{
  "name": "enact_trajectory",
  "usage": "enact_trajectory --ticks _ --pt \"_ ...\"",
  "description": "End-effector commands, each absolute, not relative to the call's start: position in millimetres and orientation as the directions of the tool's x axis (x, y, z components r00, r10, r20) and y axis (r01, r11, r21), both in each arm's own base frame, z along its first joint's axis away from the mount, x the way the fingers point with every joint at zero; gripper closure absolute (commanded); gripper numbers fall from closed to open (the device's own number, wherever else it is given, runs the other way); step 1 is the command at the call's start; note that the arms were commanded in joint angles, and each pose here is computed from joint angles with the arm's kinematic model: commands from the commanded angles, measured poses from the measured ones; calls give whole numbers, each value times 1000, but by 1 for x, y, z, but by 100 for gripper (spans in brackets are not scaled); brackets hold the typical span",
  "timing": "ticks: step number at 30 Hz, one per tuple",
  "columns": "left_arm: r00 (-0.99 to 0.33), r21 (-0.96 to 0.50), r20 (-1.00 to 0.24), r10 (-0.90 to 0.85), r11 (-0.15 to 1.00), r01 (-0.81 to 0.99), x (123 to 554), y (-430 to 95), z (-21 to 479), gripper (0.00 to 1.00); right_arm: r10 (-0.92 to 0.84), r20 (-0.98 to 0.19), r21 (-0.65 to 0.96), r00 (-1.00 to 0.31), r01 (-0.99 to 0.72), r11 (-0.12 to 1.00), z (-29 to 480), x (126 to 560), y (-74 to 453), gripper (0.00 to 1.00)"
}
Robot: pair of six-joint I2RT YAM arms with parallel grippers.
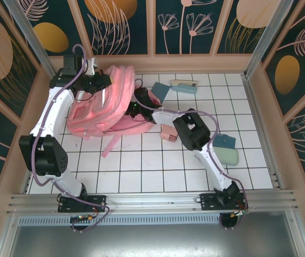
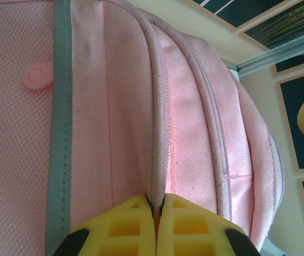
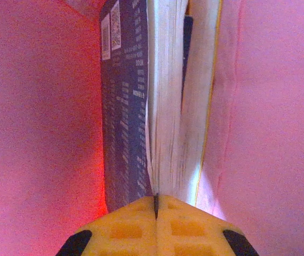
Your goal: Pack the student bag
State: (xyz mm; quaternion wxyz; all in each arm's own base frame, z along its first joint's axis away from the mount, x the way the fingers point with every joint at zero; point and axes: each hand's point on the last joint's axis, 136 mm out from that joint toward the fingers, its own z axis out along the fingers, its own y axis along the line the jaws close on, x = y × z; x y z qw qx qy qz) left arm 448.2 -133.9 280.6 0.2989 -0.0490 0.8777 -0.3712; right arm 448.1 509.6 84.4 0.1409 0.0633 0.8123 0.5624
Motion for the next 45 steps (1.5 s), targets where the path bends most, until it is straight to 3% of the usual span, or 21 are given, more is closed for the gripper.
enact_trajectory --ticks 1,6,9,12,23,31,34,37,45 --pt "-739 -685 -605 -297 667 293 444 -143 334 100 193 -138 940 -972 -66 336 78 438 536 100" --pt "-733 -659 -615 -289 700 276 445 -137 328 100 168 -149 934 -974 -83 347 80 435 537 88" --pt "-727 -613 -622 -291 759 221 448 -125 316 100 189 -189 922 -964 -108 372 92 436 521 76" --pt "-717 -543 -631 -296 829 135 452 -106 300 100 207 -252 903 -945 -153 402 114 437 501 72" --pt "-710 -351 -651 -269 936 -33 449 -63 256 100 197 -484 741 -852 -280 610 163 430 408 68" --pt "-740 -380 -620 -261 925 -8 447 -72 238 99 250 -535 624 -807 -178 761 134 481 318 72" --pt "-750 -414 -603 -272 910 3 445 -78 233 90 240 -534 602 -811 -166 781 120 504 309 72" --pt "-760 -438 -586 -280 899 6 443 -82 230 67 217 -522 581 -825 -158 798 102 524 311 73" --pt "-757 -491 -578 -305 871 24 434 -90 241 53 197 -516 518 -834 -120 847 57 560 314 74"
